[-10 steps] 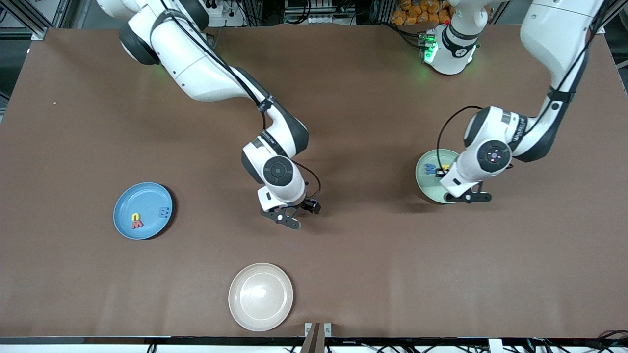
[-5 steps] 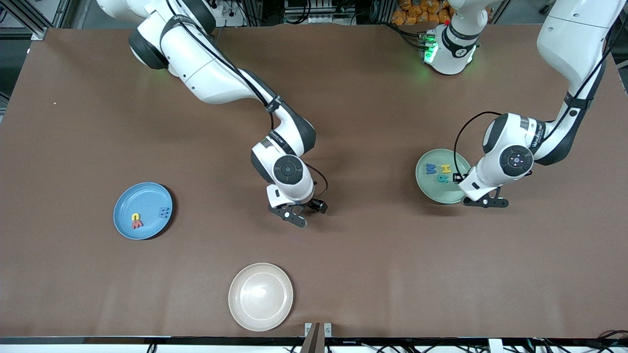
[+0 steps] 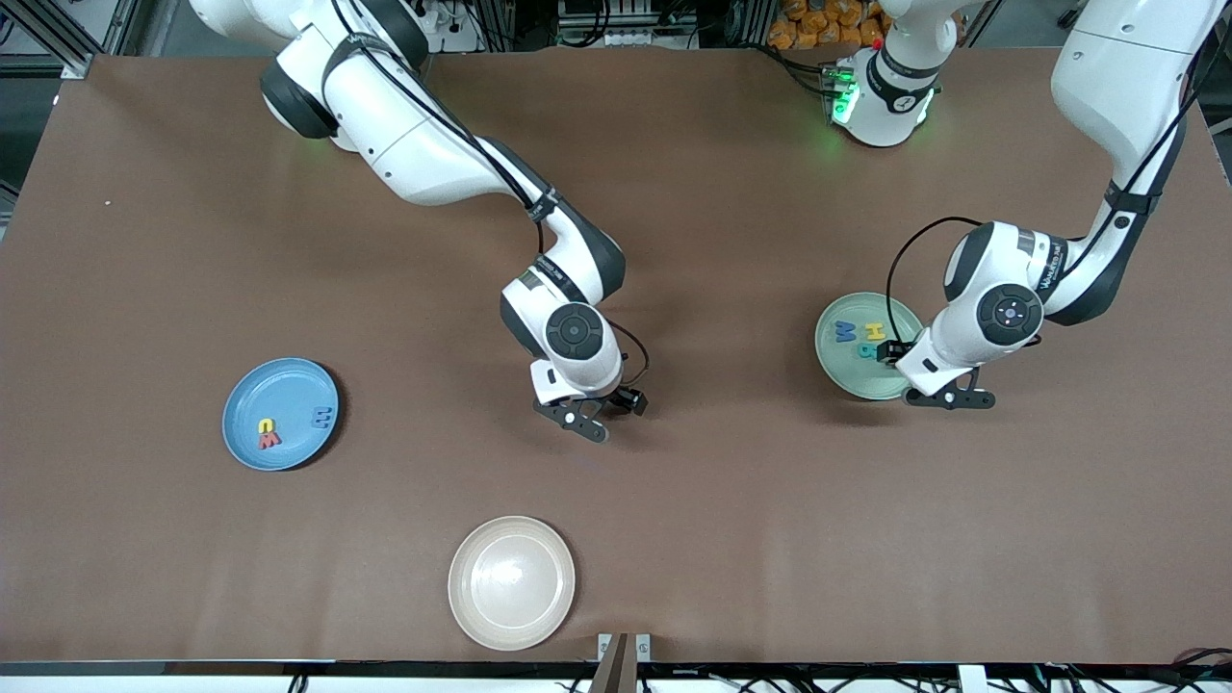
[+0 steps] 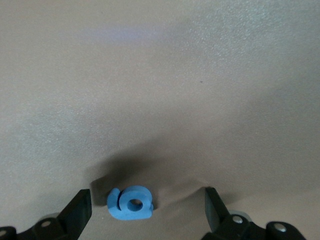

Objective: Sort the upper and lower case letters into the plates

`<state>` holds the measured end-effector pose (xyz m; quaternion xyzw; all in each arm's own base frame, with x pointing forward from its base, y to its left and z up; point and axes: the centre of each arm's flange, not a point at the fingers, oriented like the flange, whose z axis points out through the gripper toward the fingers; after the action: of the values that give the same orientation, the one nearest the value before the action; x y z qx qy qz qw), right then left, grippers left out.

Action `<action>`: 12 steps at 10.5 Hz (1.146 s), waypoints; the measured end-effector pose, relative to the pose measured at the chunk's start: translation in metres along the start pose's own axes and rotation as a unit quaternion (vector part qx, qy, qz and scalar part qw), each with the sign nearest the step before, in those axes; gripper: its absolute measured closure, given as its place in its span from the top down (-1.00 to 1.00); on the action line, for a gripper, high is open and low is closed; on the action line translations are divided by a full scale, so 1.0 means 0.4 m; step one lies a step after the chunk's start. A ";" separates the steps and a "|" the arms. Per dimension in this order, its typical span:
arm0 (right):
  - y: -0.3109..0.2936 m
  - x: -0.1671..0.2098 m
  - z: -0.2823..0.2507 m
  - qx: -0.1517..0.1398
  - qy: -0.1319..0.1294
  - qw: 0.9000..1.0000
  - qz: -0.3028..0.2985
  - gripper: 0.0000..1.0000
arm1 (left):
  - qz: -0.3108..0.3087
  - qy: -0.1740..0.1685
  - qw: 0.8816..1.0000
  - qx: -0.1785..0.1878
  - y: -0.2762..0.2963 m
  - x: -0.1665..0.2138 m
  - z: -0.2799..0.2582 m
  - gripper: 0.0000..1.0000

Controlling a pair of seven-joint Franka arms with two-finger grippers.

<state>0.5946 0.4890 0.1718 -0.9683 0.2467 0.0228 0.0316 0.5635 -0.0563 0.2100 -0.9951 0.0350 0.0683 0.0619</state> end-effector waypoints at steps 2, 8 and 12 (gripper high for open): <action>-0.003 0.002 -0.009 0.000 0.000 1.000 0.010 0.40 | -0.006 0.019 1.000 0.003 -0.011 0.022 -0.049 1.00; -0.012 0.006 -0.026 0.005 0.003 1.000 0.024 -0.26 | -0.011 0.043 0.999 0.028 0.025 0.107 -0.461 1.00; 0.061 0.186 -0.117 0.002 0.014 1.000 0.000 -0.26 | -0.009 0.066 0.998 -0.020 -0.016 0.130 -0.645 1.00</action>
<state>0.6497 0.4288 0.2129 -0.9685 0.2470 0.0090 0.0296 0.6494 -0.0863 0.4569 -0.9988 0.0291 0.0022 0.0403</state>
